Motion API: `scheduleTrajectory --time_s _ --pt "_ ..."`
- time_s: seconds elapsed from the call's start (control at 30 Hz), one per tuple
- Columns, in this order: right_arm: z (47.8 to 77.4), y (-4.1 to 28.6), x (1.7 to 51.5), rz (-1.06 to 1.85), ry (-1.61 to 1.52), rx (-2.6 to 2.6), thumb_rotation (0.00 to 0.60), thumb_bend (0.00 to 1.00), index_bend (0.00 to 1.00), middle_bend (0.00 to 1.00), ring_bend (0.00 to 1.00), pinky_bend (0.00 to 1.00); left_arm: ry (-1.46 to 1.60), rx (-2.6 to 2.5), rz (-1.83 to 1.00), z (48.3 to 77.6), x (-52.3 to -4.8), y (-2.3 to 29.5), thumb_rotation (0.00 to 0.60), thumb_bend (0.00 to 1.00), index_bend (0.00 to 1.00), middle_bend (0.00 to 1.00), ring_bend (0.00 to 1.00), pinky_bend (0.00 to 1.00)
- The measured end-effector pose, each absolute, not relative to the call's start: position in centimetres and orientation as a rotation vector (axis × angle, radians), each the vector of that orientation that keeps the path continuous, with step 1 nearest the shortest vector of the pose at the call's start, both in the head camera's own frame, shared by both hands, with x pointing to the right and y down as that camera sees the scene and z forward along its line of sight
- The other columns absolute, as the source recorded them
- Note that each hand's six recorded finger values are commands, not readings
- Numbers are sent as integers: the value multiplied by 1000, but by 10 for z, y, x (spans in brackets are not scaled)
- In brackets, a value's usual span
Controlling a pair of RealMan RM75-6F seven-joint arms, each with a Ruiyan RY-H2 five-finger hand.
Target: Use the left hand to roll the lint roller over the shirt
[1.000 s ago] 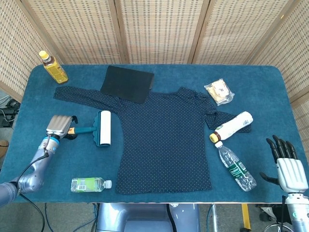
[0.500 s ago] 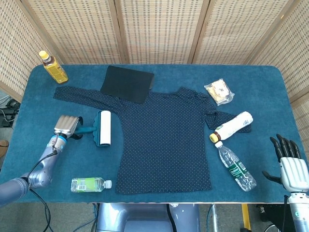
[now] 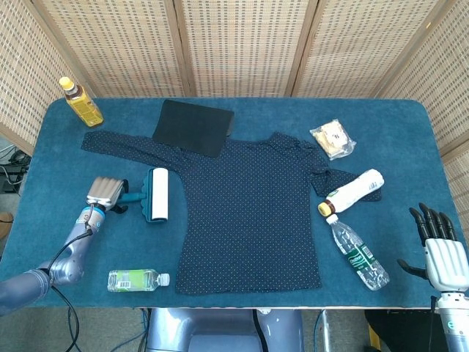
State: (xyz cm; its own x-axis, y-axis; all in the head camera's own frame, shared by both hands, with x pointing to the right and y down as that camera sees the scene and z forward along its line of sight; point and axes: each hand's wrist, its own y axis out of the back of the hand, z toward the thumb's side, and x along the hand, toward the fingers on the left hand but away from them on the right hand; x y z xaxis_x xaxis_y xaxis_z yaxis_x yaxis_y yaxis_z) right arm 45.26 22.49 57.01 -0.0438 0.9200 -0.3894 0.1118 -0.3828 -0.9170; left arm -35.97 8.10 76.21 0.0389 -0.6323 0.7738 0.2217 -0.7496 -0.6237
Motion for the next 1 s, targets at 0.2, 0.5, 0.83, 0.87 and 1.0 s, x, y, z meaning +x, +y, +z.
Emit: scheduleTrajectory --time_s 0.2,0.5,0.83,0.87,1.0 --pt "568 224 452 1491 -1128 -1546 600 86 0 0 0 0 411 -1681 -1766 762 -358 81 600 722 705 830 676 704" --pt "562 223 451 1464 -1149 -1545 600 86 0 0 0 0 437 -1645 -1709 747 -355 72 600 770 851 835 676 704" --pt "559 222 451 1457 -1157 -1546 600 86 0 0 0 0 407 -1596 -1619 714 -343 52 600 786 885 834 676 699" --pt "559 222 451 1458 -1159 -1546 600 86 0 0 0 0 391 -1594 -1620 712 -342 51 600 785 886 834 676 697" --pt "558 221 453 1461 -1165 -1545 600 86 0 0 0 0 298 -1576 -1622 703 -333 42 600 766 886 835 676 695"
